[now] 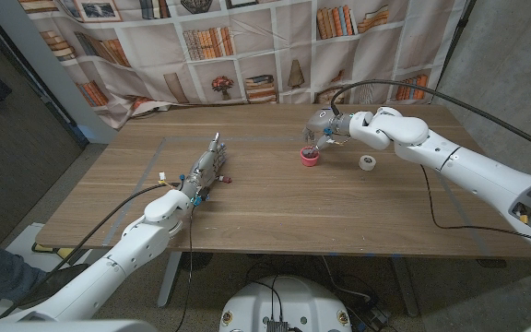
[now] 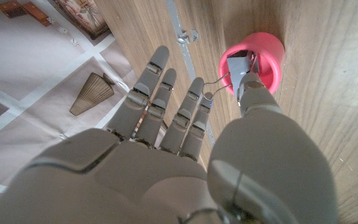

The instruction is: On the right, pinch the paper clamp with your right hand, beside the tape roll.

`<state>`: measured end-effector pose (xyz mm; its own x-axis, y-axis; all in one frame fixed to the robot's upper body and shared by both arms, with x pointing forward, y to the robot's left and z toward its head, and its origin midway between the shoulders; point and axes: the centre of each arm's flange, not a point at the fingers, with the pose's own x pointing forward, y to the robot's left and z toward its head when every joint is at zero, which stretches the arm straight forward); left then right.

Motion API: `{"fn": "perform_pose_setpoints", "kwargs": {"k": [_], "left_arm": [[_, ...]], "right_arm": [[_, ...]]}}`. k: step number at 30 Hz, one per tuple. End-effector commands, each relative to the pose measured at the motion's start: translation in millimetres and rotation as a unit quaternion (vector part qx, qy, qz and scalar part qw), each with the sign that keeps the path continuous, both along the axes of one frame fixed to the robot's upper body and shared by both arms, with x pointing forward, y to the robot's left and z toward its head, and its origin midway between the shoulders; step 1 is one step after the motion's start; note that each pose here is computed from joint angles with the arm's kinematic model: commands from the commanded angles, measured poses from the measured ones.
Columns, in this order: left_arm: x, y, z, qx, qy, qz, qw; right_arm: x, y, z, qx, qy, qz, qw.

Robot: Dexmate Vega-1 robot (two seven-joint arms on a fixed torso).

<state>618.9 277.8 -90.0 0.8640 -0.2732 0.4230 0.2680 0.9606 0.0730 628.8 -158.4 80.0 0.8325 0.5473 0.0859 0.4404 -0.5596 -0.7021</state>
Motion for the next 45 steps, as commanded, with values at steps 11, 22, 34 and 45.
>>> {"fn": "perform_pose_setpoints", "kwargs": {"k": [11,22,34,45], "left_arm": [[1.1,-2.3,-0.1,0.001,0.000,-0.002,1.000],[1.5,-4.4,-0.3,0.001,0.000,-0.003,1.000],[1.0,-4.6,1.7,0.003,-0.004,-0.004,1.000],[0.4,-4.7,3.4,0.005,-0.006,-0.004,1.000]], "right_arm": [[-6.1,-3.0,1.8,0.006,-0.017,0.021,0.9996],[-11.9,-5.3,5.5,0.009,-0.030,0.023,0.9993],[-19.9,-3.5,9.8,0.008,-0.037,0.022,0.9990],[-26.4,-2.5,13.2,0.011,-0.050,0.029,0.9983]]}}
